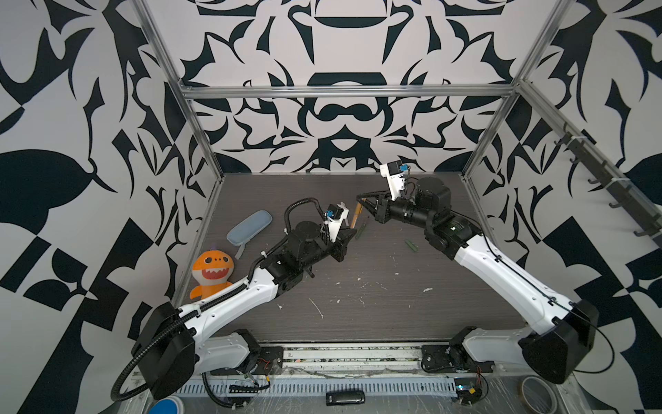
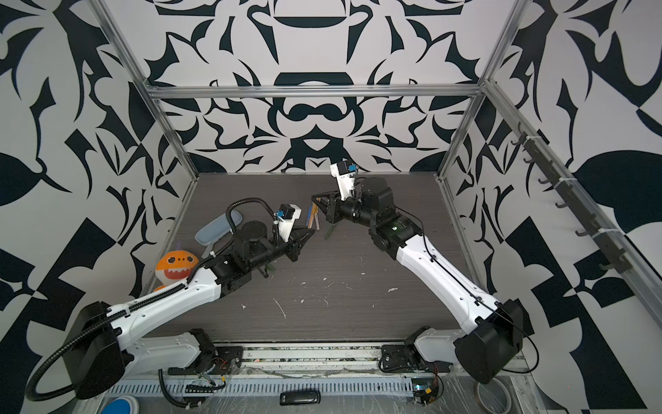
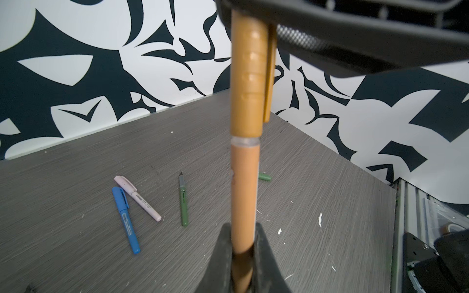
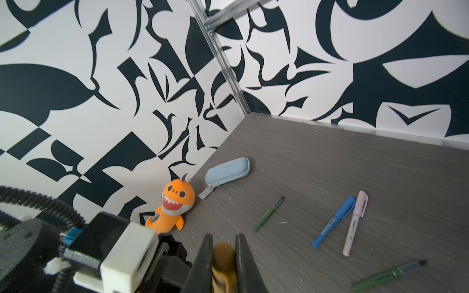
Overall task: Insert pens into pen caps
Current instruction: Put on the pen cap to the pen.
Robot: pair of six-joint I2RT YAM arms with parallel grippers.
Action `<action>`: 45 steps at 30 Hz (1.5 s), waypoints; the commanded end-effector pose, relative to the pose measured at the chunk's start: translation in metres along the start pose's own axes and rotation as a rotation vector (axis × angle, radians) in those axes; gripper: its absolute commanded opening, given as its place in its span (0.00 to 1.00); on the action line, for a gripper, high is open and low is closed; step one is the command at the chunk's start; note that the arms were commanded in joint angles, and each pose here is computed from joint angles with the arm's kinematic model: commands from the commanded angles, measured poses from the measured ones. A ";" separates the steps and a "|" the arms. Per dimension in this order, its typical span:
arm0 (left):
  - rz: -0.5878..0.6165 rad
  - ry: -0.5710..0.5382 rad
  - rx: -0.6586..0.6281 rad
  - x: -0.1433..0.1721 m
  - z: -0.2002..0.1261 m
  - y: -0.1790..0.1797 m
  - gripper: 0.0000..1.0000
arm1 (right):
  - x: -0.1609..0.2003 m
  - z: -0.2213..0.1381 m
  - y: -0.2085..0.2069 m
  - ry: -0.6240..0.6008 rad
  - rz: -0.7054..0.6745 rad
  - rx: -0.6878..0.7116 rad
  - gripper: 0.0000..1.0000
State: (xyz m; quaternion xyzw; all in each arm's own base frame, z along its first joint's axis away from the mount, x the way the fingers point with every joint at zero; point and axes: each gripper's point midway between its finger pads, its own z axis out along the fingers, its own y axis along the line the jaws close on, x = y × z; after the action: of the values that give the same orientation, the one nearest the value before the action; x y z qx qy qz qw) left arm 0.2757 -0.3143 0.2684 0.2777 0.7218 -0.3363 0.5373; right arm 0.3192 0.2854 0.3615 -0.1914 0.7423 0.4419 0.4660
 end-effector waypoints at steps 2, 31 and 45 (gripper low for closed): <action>0.005 -0.316 0.024 -0.100 -0.012 -0.002 0.00 | 0.040 0.003 -0.009 0.110 0.061 0.006 0.00; 0.020 -0.515 0.010 -0.196 -0.020 0.025 0.00 | 0.164 0.007 -0.056 0.342 0.102 0.083 0.00; 0.021 -0.568 0.018 -0.218 -0.025 0.036 0.00 | 0.222 0.005 -0.070 0.472 0.140 0.098 0.00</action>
State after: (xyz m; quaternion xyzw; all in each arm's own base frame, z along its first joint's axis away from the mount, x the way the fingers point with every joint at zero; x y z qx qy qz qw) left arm 0.3142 -0.3326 0.2498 0.3081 0.7465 -0.3690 0.4600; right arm 0.3495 0.2688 0.3189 -0.1525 0.7042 0.4062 0.5620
